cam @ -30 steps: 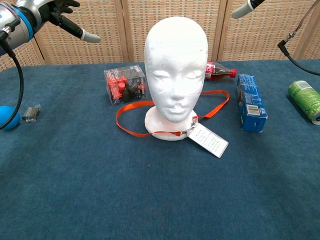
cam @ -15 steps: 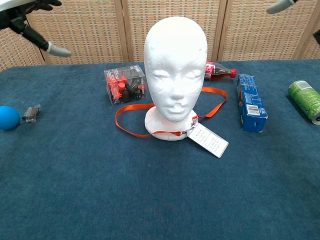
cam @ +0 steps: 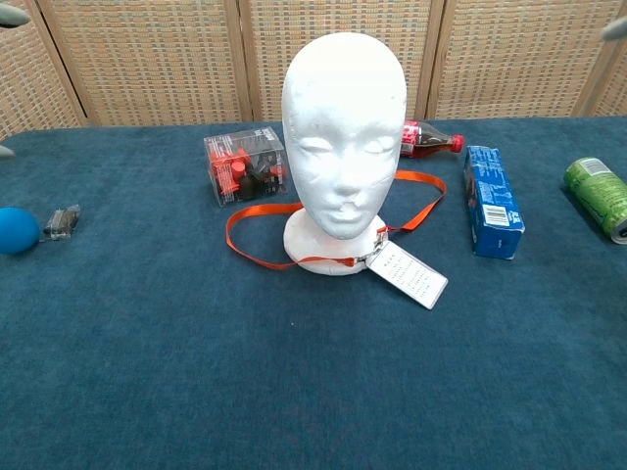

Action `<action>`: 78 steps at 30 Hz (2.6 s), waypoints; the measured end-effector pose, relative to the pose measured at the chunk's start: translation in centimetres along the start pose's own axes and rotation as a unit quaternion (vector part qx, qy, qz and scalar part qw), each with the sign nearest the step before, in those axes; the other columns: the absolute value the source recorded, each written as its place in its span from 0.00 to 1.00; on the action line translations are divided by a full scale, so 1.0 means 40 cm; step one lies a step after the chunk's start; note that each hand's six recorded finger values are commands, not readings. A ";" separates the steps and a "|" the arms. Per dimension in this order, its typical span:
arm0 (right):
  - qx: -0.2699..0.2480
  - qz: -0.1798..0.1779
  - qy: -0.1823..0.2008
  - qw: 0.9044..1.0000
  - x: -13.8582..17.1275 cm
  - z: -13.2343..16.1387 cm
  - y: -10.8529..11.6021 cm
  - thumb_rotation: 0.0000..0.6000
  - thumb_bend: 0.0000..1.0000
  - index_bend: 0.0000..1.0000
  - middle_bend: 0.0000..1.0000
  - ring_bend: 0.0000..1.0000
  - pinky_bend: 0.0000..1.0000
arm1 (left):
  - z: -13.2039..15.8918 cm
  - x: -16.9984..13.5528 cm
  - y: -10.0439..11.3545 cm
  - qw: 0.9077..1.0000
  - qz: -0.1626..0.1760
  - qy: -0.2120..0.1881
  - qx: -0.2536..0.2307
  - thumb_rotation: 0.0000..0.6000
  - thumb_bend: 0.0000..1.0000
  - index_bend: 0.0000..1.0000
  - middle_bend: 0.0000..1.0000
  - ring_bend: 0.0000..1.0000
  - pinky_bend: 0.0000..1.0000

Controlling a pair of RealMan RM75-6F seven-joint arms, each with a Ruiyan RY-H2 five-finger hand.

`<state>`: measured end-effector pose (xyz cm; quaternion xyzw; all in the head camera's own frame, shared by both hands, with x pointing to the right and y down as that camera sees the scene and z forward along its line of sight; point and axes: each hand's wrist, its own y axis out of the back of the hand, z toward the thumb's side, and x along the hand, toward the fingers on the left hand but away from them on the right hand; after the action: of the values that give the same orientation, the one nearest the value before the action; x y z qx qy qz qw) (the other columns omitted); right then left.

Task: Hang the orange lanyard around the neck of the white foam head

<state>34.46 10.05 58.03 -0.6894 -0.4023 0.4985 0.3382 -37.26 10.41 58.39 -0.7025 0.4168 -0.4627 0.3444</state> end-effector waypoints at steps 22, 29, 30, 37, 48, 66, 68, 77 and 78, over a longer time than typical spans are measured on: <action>0.091 0.216 0.131 0.963 0.086 0.195 -0.333 1.00 0.72 0.14 0.84 0.79 0.97 | -0.110 -0.162 0.061 0.991 -0.009 0.121 0.061 1.00 0.05 0.00 0.00 0.00 0.00; 0.105 0.231 0.123 0.959 0.037 0.233 -0.392 1.00 0.72 0.15 0.84 0.79 0.97 | -0.112 -0.160 0.061 0.991 -0.012 0.120 0.059 1.00 0.05 0.00 0.00 0.00 0.00; 0.106 0.232 0.123 0.959 0.033 0.238 -0.399 1.00 0.72 0.15 0.84 0.79 0.97 | -0.112 -0.160 0.060 0.991 -0.013 0.119 0.059 1.00 0.05 0.00 0.00 0.00 0.00; 0.118 0.239 0.117 0.957 0.002 0.261 -0.435 1.00 0.72 0.16 0.84 0.79 0.97 | -0.110 -0.160 0.057 0.991 -0.018 0.117 0.058 1.00 0.05 0.00 0.00 0.00 0.00; 0.153 0.280 0.128 0.939 0.016 0.271 -0.470 1.00 0.73 0.20 0.84 0.79 0.97 | -0.113 -0.159 0.057 0.992 -0.022 0.115 0.054 1.00 0.05 0.00 0.00 0.00 0.00; 0.188 0.366 0.196 0.890 0.174 0.309 -0.475 1.00 0.73 0.20 0.84 0.79 0.97 | -0.109 -0.159 0.055 0.992 -0.025 0.112 0.052 1.00 0.05 0.00 0.00 0.00 0.00; 0.192 0.374 0.210 0.883 0.198 0.318 -0.474 1.00 0.73 0.20 0.84 0.79 0.97 | -0.108 -0.160 0.054 0.992 -0.025 0.112 0.052 1.00 0.05 0.00 0.00 0.00 0.00; 0.207 0.373 0.273 0.862 0.258 0.364 -0.466 1.00 0.73 0.22 0.84 0.79 0.97 | -0.103 -0.162 0.050 0.992 -0.027 0.110 0.053 1.00 0.05 0.00 0.00 0.00 0.00; 0.206 0.370 0.277 0.863 0.260 0.369 -0.464 1.00 0.73 0.22 0.84 0.79 0.97 | -0.104 -0.162 0.050 0.992 -0.028 0.110 0.053 1.00 0.05 0.00 0.00 0.00 0.00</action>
<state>18.12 28.59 65.75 -0.8119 0.1042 0.4469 0.3608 -43.14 15.02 55.67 -0.6395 0.4075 -0.5678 0.3202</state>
